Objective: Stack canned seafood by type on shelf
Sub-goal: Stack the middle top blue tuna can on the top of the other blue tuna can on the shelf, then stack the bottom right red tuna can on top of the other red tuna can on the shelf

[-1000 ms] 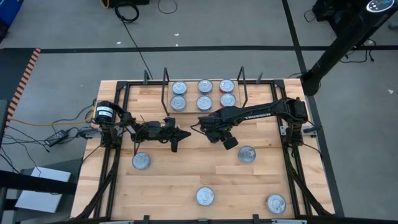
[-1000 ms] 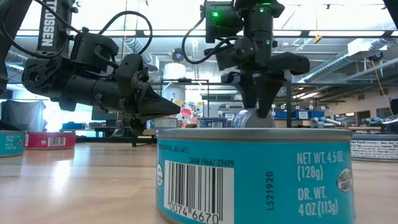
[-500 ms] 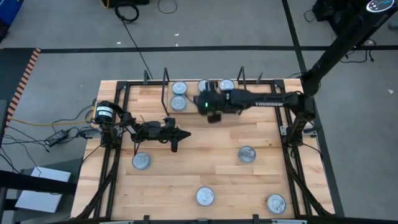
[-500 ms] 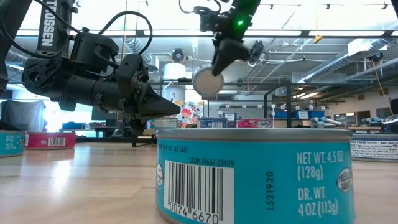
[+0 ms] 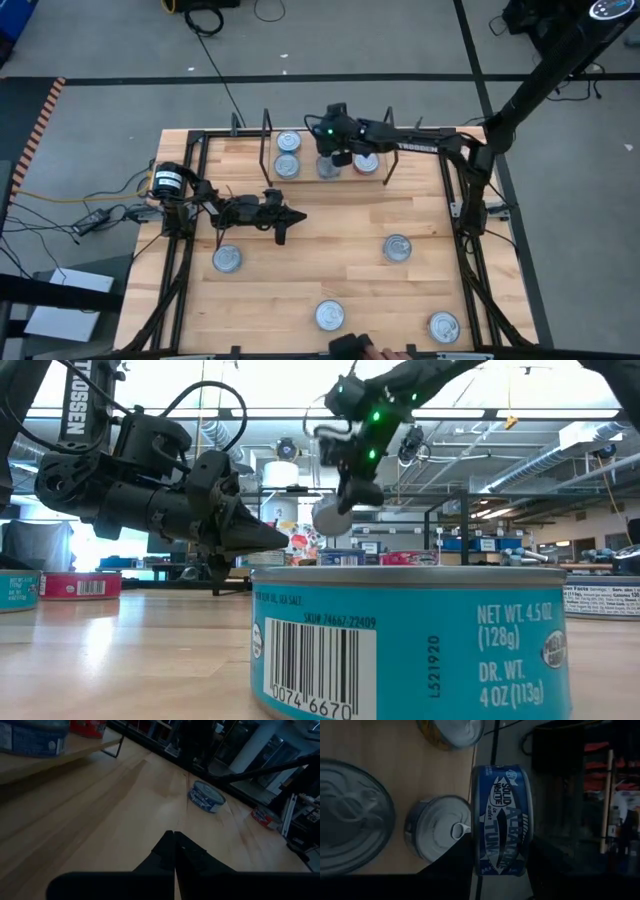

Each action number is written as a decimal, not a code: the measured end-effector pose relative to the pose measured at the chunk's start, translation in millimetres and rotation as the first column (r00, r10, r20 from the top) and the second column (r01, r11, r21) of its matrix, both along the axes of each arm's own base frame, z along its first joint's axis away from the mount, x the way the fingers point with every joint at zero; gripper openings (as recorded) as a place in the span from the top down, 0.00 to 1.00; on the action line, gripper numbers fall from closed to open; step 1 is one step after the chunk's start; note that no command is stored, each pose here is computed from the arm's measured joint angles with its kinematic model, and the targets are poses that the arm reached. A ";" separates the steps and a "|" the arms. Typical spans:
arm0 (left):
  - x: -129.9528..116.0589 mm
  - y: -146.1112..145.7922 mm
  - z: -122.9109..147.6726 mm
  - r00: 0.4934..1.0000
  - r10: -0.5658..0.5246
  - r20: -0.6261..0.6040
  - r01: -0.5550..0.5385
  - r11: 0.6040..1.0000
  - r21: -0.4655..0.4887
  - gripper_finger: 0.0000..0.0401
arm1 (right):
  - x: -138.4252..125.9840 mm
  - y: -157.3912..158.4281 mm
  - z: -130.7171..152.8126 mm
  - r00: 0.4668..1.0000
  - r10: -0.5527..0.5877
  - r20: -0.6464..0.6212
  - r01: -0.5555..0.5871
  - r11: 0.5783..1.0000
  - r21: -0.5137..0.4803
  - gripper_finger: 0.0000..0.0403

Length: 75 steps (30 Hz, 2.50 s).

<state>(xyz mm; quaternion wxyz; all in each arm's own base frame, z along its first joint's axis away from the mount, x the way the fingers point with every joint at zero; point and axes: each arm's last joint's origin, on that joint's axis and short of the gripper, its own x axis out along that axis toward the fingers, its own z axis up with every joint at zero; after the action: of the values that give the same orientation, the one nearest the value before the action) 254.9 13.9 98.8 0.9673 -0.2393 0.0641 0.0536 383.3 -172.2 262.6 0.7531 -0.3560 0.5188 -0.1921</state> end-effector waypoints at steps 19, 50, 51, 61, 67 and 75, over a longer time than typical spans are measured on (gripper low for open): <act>-0.6 -0.2 -3.0 1.000 0.000 -0.030 -0.001 1.000 -0.008 0.99 | 0.6 -13.1 -27.7 0.993 0.020 -0.113 -0.015 0.999 0.047 0.52; -0.7 -0.8 -3.2 0.999 -0.016 -0.031 0.016 1.000 -0.024 0.99 | -11.5 -14.7 -18.1 0.992 -0.116 -0.054 0.122 0.985 0.123 0.57; -0.7 -0.8 -3.2 0.999 -0.016 -0.031 0.015 1.000 -0.024 0.99 | -13.0 -12.6 -12.3 0.992 -0.119 -0.035 0.123 0.985 0.124 0.59; -0.6 -0.7 -3.0 0.999 -0.021 -0.031 0.021 1.000 0.010 0.99 | -43.4 25.5 40.4 0.963 -0.189 0.191 0.045 0.815 0.578 0.97; 2.3 -0.5 -1.1 0.999 -0.030 -0.024 0.031 0.997 0.070 0.99 | -41.0 76.2 59.4 0.914 -0.150 0.377 -0.158 0.724 0.672 0.99; 19.9 -1.5 11.6 0.993 -0.107 0.050 0.101 0.989 0.111 0.99 | -51.8 149.3 24.9 0.790 -0.309 0.530 -0.271 0.599 0.753 0.99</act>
<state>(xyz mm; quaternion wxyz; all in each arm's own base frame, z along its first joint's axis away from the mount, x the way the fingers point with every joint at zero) 274.8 12.4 110.4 0.9818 -0.1841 0.0464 -0.0003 331.5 -23.0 287.4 0.9530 0.1084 0.2783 -0.0518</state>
